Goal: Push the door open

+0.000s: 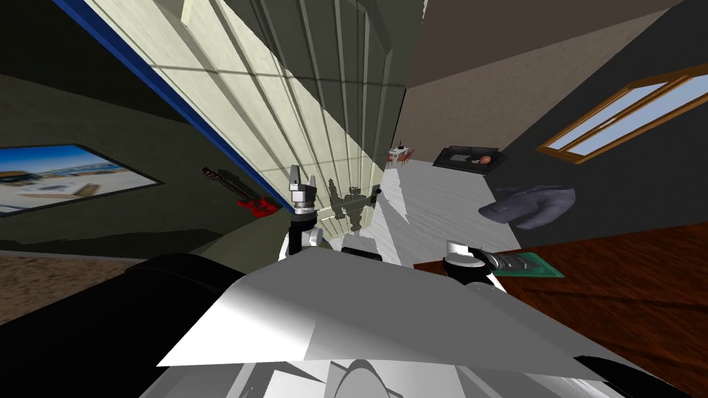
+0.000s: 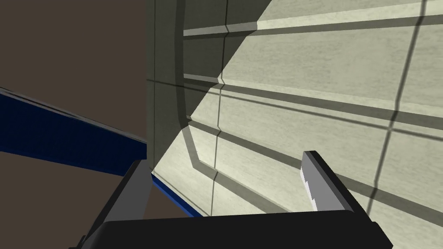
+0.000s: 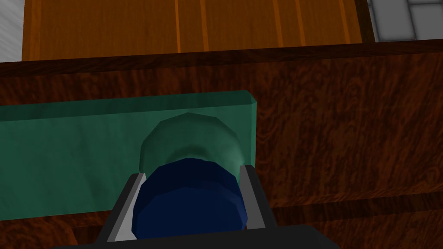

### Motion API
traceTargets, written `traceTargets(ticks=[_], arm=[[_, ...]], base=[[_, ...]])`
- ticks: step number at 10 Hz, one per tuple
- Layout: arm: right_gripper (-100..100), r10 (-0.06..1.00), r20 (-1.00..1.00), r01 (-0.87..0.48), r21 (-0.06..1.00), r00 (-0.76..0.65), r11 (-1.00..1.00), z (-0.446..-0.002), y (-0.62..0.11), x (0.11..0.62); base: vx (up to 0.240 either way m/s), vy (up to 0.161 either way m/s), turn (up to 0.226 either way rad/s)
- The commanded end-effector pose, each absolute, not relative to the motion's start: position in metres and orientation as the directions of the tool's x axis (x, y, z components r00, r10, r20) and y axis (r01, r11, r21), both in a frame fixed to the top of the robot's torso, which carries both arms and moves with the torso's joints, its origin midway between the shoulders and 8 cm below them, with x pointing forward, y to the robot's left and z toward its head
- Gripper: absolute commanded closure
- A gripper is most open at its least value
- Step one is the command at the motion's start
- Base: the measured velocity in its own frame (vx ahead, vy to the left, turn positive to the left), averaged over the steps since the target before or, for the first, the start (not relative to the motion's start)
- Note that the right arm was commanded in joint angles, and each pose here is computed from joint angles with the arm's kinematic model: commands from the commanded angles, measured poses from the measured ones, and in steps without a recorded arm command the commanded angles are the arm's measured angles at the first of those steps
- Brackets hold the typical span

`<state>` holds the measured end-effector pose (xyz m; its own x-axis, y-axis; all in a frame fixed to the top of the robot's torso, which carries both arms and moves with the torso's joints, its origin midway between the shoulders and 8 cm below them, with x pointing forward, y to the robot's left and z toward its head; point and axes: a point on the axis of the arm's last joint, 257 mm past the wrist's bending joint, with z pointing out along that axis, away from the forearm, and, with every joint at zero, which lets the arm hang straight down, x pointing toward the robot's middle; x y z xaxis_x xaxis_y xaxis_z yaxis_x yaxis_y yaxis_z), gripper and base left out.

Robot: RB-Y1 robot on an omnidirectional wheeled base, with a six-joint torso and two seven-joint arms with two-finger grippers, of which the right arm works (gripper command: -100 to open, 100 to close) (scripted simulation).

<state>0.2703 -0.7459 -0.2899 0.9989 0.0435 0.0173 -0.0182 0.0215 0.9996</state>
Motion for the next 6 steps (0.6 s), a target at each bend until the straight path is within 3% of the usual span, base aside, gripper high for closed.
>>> traceTargets(ticks=[1, 6], arm=[[100, 0.003, 0.013, -0.013, 1.0, 1.0, 0.027, -0.287, -0.748, 0.257], [100, -0.091, 0.002, -0.002, 1.0, 0.996, 0.002, -0.298, -0.747, 0.227]], base=[[0.061, -0.105, 0.046], [0.055, -0.103, 0.033]])
